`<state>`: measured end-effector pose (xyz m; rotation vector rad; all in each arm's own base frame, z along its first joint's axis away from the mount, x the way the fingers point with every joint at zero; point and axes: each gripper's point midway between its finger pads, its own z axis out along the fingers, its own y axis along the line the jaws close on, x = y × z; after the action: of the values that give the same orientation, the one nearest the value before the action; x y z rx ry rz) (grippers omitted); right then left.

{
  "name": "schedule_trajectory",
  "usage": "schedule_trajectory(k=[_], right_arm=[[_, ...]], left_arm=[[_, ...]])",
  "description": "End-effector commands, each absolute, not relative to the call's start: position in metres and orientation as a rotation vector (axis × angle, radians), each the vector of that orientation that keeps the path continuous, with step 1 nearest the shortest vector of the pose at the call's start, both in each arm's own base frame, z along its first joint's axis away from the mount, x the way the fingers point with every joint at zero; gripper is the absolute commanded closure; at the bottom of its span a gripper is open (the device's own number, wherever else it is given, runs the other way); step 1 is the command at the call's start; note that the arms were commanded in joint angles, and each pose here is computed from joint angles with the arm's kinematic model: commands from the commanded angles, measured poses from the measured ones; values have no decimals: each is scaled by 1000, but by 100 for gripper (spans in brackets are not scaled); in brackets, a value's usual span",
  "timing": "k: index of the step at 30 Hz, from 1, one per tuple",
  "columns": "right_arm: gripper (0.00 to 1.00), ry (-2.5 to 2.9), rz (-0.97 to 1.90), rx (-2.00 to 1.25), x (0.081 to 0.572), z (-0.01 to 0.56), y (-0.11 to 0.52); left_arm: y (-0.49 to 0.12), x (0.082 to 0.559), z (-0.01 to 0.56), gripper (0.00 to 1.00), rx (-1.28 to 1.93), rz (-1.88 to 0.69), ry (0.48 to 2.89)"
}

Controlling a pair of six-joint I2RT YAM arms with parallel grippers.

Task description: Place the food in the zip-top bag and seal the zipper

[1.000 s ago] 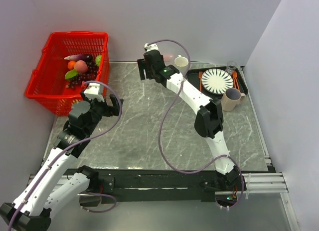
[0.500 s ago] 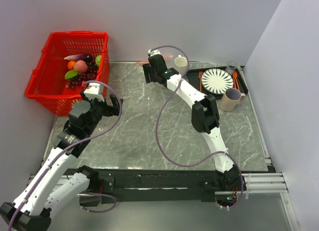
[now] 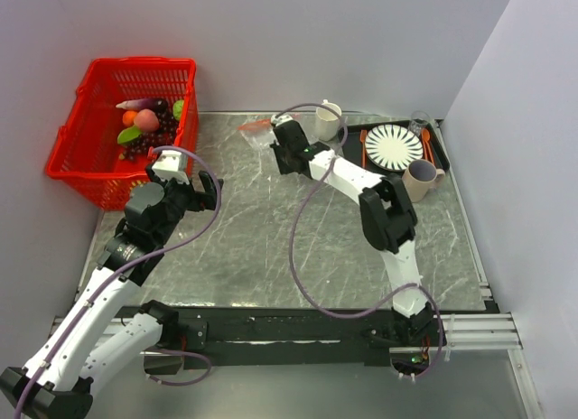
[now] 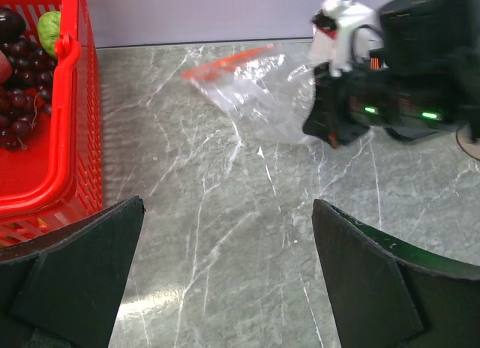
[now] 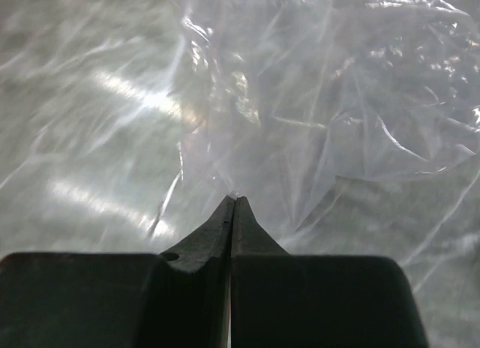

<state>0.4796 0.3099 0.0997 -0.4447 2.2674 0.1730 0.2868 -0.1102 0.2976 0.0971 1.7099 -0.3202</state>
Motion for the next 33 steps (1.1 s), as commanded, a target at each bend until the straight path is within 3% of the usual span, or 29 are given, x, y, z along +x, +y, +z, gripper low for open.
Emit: schedule_trajectory(k=[1,8,14,22,28,33], right_arm=[[100,2109,369,-471,444,183,331],[100,2171,458,-645,338,166,307],[97,2196,482,-554,289,162,271],[29,2170,351,-350,276,182,209],[28,2133,482,-359,279,218,232],[33,2168,725,-368,279,221,279]], left_arm=[[-109,286,312,1,93,-327,1677],[-112,288,309,1,100,-333,1691],[-113,290,306,1,101,-332,1697],[-114,293,302,1,80,-339,1717],[-130,293,303,1,95,-421,1763],[-146,302,299,1,85,-492,1842]])
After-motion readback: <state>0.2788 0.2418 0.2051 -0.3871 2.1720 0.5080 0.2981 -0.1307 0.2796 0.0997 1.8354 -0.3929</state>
